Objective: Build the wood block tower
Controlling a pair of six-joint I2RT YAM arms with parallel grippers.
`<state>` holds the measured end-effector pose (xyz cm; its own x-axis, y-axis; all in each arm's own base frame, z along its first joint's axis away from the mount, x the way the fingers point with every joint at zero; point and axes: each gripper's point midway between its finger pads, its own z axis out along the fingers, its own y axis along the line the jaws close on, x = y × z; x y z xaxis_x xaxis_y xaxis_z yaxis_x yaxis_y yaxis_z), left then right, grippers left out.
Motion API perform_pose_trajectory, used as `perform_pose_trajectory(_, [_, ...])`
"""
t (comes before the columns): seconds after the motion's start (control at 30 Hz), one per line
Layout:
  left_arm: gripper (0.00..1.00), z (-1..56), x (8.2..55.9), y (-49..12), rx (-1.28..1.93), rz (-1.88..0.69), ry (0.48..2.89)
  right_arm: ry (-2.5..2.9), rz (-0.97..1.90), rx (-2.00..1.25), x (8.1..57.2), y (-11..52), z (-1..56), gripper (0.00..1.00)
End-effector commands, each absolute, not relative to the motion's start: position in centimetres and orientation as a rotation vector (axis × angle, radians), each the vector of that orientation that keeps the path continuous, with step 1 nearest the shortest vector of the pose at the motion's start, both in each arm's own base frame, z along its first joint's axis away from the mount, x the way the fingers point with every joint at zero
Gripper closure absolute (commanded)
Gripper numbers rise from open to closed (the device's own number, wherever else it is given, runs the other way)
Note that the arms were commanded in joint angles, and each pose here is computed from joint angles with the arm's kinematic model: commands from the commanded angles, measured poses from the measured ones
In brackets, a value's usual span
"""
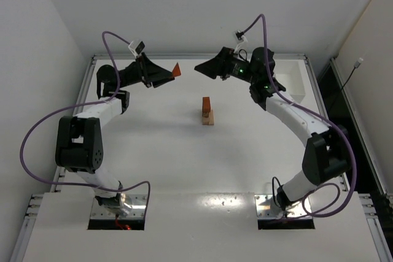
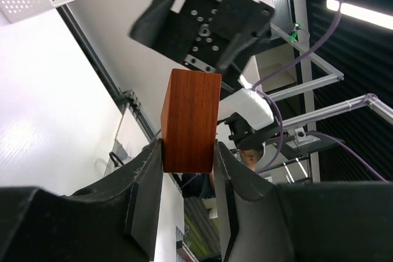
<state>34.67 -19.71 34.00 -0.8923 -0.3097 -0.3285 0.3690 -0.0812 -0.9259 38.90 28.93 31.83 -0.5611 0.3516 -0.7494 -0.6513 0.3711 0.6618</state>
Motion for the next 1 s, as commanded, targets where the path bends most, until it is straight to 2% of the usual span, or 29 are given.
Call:
perform_pose_trajectory(0.0, [1.00,35.8,33.7,-19.8,0.162,-1.997,1.670,1.500,1.419,-0.399,37.4,30.9,37.3,0.27])
perform_pose_trajectory(0.37, [1.00,35.6,33.8,-19.8,0.139,-2.014,1.684,1.512,1.495,-0.489,35.3,34.0,36.0,0.28])
perform_pose_trajectory(0.73, [1.00,35.8,32.7,-20.4,0.173,-2.030,1.688,1.504,1.509,-0.506,36.4,35.6,35.8,0.29])
perform_pose_trajectory(0.97, [1.00,35.6,32.2,-20.7,0.181,-2.037,1.690,1.457,1.519,-0.523,36.5,36.2,37.4,0.35])
